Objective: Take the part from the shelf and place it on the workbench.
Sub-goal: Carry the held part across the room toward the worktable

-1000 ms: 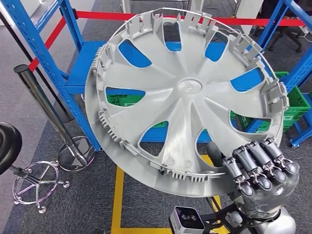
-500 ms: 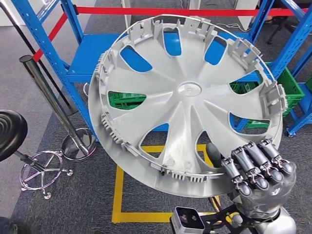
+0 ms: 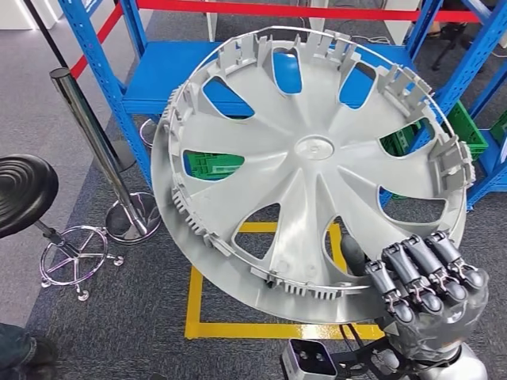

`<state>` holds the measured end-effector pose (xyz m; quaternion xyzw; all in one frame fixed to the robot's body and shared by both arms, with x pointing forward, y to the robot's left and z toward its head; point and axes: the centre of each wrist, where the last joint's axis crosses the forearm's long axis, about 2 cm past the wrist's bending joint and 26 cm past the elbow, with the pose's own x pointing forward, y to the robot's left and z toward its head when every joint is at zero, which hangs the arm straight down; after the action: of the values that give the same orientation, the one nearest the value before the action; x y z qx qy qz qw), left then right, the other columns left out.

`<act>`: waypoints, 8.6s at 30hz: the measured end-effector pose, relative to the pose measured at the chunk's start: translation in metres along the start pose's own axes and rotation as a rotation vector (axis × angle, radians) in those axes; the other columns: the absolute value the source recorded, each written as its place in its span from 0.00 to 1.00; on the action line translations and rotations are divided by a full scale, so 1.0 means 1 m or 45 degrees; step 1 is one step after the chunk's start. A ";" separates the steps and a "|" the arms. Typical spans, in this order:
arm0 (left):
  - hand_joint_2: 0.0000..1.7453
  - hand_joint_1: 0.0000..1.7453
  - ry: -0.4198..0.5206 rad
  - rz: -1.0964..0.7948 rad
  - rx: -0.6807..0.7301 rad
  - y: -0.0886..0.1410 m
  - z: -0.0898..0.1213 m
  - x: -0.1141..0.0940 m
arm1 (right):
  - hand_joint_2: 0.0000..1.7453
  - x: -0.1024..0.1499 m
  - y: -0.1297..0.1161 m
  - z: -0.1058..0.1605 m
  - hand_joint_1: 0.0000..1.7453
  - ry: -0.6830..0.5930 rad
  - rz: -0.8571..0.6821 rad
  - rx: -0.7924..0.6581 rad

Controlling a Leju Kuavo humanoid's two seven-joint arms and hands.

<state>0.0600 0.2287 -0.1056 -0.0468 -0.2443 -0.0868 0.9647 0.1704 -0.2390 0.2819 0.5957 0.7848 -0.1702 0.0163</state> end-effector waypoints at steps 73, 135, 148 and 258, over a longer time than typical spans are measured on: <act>0.00 0.00 -0.027 -0.124 -0.053 -0.018 -0.004 0.014 | 1.00 -0.012 -0.017 0.004 1.00 0.045 0.102 0.009; 0.00 0.00 -0.026 -0.137 -0.064 -0.020 -0.002 0.011 | 1.00 -0.011 -0.017 -0.002 1.00 0.044 0.095 -0.026; 0.00 0.00 -0.027 -0.148 -0.068 -0.009 -0.004 0.012 | 1.00 -0.011 -0.015 0.000 1.00 0.007 0.093 -0.014; 0.00 0.00 -0.032 -0.134 -0.081 -0.026 -0.003 0.013 | 1.00 -0.015 -0.016 0.011 1.00 -0.013 0.130 0.062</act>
<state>0.0678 0.2010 -0.1003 -0.0654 -0.2555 -0.1446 0.9537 0.1583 -0.2597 0.2793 0.6344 0.7488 -0.1913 0.0145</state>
